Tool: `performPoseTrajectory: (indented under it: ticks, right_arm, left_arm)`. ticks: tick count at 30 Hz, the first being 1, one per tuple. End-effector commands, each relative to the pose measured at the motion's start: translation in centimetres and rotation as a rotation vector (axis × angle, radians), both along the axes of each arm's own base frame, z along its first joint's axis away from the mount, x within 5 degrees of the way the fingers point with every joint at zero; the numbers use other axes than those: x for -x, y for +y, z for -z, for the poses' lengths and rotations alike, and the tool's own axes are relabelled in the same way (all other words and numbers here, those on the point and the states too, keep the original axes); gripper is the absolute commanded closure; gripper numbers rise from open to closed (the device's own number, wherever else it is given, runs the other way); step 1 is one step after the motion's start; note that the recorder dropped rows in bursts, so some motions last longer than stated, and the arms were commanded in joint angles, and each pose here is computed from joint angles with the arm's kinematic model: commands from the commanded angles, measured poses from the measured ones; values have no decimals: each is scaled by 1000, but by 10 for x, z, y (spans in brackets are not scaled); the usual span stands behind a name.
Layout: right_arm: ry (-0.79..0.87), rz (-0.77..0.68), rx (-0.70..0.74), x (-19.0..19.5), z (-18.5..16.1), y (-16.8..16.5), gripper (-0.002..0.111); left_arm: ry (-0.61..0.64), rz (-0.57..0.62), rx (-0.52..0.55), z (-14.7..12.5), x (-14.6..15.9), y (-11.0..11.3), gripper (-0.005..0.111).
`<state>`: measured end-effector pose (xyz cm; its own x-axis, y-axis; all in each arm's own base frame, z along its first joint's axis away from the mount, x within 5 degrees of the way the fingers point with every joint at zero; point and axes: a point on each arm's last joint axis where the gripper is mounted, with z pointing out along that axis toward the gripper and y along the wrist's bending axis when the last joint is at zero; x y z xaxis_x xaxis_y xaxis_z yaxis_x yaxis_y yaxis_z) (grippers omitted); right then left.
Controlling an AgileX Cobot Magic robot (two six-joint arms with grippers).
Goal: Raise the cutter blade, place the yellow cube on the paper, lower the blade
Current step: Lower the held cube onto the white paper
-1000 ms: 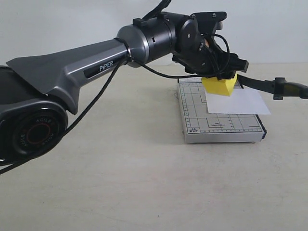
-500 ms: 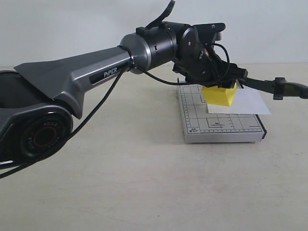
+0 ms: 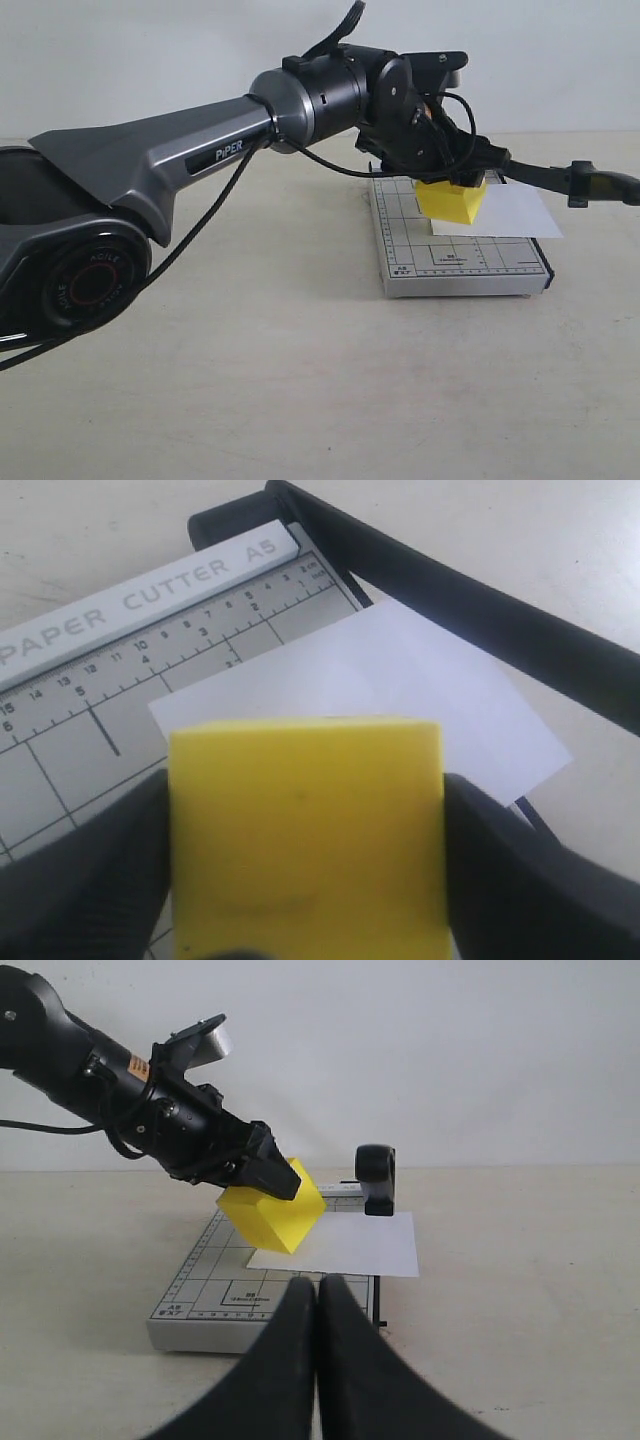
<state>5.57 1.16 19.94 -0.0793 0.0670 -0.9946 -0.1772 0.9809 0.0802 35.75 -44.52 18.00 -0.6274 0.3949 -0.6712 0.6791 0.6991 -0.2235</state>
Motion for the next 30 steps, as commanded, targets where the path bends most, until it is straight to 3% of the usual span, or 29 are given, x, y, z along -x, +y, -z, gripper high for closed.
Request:
performPoseTrajectory:
  ticks: [1, 4, 7, 10, 30]
  right_arm:
    - [-13, 1, 10, 0, -1, 0, 108]
    - [-13, 1, 10, 0, -1, 0, 108]
    - [-13, 1, 10, 0, -1, 0, 108]
    - [-13, 1, 10, 0, -1, 0, 108]
    - [-13, 1, 10, 0, -1, 0, 108]
  left_arm:
    - [-24, 16, 4, -5, 1, -1, 102]
    - [-30, 15, 12, -6, 1, -2, 93]
    - [-45, 11, 29, -7, 0, -3, 62]
    - [-54, 8, 49, -9, -1, -4, 48]
    - [-32, 12, 25, -7, 1, -3, 45]
